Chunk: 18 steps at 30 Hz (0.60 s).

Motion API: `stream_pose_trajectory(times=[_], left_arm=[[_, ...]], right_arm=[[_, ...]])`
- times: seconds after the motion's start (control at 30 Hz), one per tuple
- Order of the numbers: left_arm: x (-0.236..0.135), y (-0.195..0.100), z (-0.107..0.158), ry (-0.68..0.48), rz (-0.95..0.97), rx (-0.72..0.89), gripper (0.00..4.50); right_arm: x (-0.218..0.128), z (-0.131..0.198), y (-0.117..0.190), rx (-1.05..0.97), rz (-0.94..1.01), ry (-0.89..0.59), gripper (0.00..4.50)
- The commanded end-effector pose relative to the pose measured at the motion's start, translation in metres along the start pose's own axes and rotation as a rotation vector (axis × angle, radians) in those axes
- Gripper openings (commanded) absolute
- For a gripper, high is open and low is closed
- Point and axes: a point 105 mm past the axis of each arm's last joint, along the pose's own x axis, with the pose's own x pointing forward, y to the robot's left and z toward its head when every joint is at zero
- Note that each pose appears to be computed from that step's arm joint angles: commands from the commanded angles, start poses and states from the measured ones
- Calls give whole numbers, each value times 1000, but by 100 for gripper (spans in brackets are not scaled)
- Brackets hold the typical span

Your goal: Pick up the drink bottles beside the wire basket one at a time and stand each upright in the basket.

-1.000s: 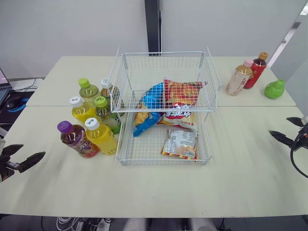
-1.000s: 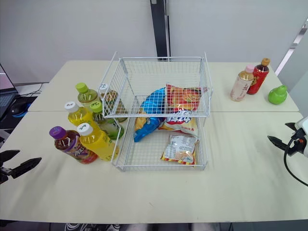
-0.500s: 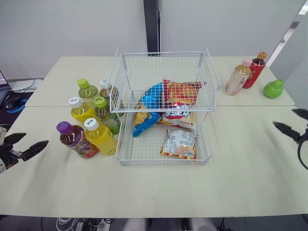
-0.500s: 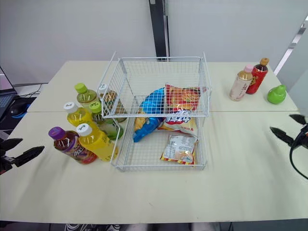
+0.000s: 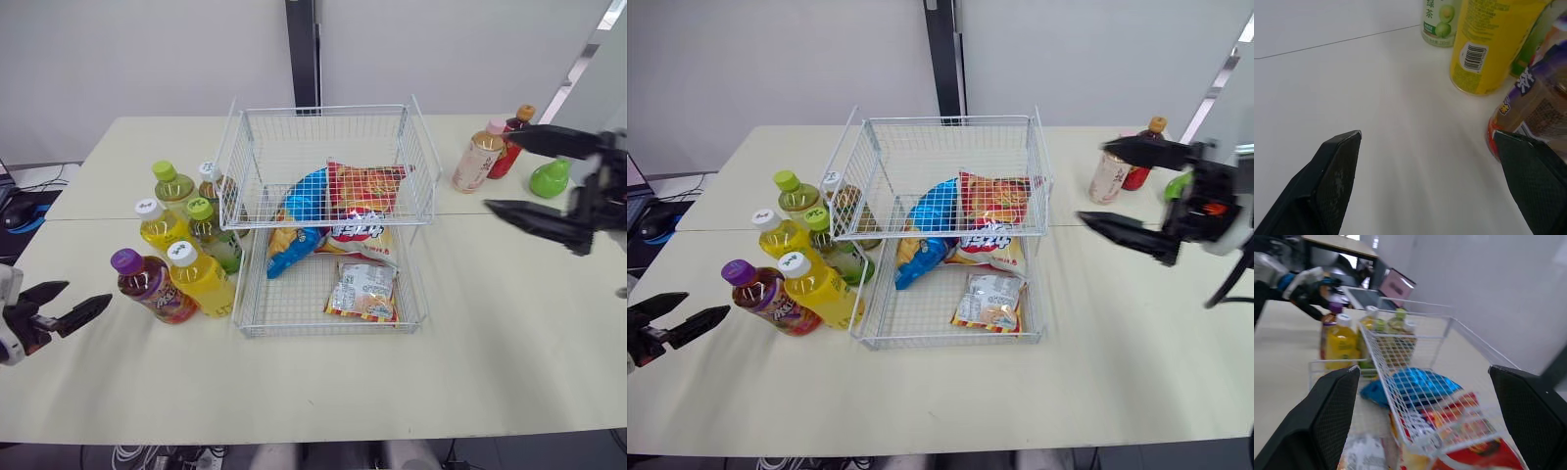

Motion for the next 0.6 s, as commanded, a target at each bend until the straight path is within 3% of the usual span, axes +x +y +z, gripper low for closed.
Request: stream_pose_trajectory(times=[0.03,0.27,0.6], left_arm=[[-19,-5,20,-62,23,3,447],[-44,-46,50,-242,33,-120,447],[-9,-86,75,-387,126,-64,447]], right_arm=[[16,1,7,-3,126,-15,450],[31,-20,7,-7,197,-14,450],[32,-34,8,-15,218,28,450]])
